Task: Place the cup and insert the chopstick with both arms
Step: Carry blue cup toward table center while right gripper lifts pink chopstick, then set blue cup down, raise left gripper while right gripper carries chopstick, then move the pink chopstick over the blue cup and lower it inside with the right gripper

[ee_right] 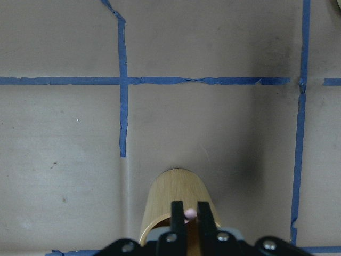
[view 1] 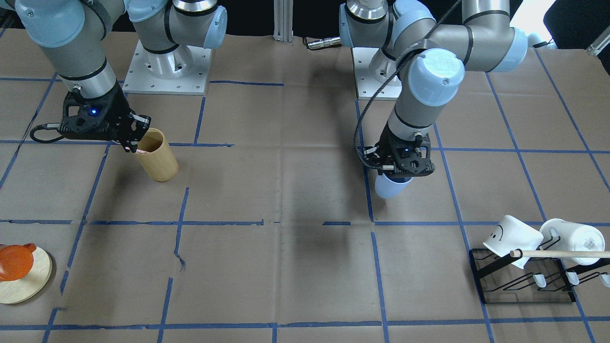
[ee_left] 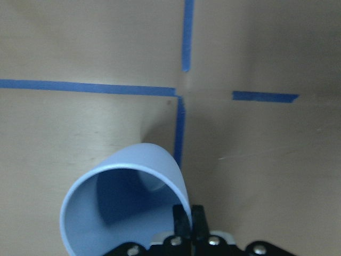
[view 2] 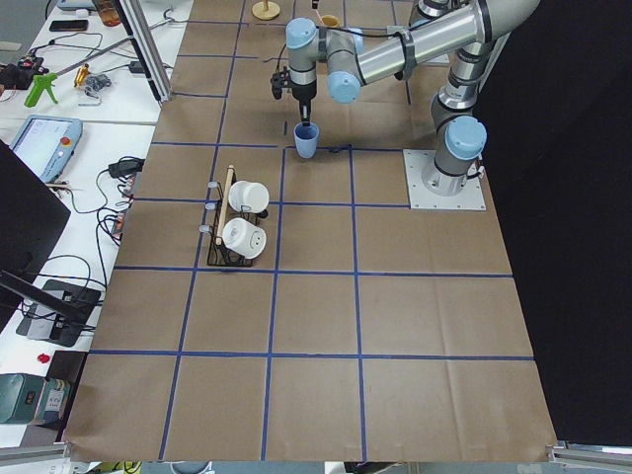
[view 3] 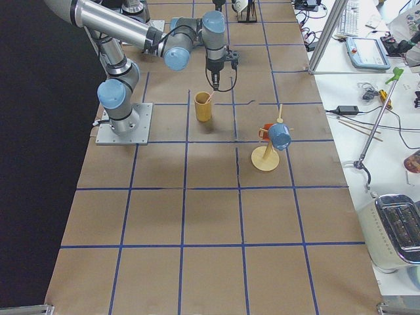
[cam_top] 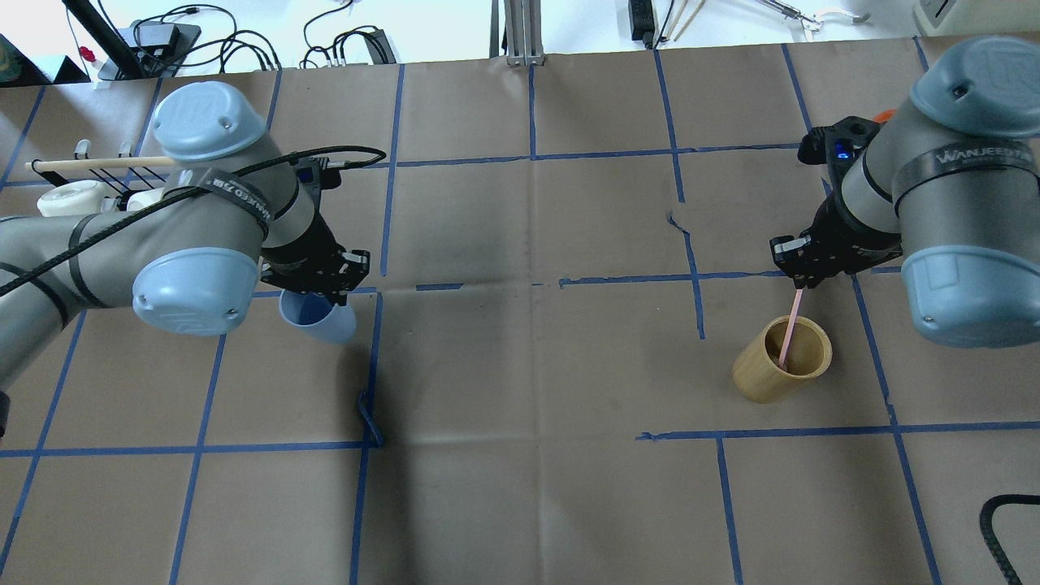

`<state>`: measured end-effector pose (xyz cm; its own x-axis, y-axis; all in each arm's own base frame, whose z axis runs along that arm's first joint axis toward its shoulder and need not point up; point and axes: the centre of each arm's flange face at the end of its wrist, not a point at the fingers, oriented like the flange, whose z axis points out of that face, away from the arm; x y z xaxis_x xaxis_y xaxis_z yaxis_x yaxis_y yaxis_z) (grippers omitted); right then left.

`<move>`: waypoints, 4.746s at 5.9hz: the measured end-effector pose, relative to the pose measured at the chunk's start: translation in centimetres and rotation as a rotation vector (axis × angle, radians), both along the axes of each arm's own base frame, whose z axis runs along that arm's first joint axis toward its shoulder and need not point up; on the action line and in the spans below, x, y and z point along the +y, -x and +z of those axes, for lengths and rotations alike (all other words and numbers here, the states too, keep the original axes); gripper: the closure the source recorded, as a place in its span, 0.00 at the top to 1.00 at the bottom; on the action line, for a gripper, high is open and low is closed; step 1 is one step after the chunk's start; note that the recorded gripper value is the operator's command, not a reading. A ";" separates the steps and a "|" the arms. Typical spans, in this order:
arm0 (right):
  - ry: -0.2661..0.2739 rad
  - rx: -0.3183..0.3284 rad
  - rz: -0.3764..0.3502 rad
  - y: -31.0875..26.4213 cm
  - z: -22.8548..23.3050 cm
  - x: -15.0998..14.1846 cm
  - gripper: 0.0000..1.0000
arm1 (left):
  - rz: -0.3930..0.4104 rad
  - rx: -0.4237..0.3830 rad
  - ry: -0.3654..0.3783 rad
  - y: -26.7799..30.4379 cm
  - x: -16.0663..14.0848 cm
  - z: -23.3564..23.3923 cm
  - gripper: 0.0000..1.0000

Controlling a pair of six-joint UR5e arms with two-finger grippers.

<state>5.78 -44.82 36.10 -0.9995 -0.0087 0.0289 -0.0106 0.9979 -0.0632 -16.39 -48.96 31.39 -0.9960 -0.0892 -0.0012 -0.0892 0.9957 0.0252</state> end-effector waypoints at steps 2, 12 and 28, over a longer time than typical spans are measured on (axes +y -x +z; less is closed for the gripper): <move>0.016 0.004 -0.001 0.1 4.2 -1.3 0.05 | 0.103 0.032 0.049 12.6 -3.6 1.4 0.00; -0.116 -0.055 -0.108 -2.8 19.0 -5.6 0.05 | 0.112 -0.002 0.068 23.8 -6.1 -2.0 0.99; -0.074 0.002 -0.202 -31.2 3.4 -18.1 0.42 | -0.088 -0.021 0.018 -1.2 2.1 20.8 0.99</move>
<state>36.94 -62.93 39.49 -0.9811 0.1900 0.0374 0.1905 0.9816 0.0104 -15.15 -46.82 52.20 -0.9998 -0.0013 -0.0210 -0.0014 1.0000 0.0064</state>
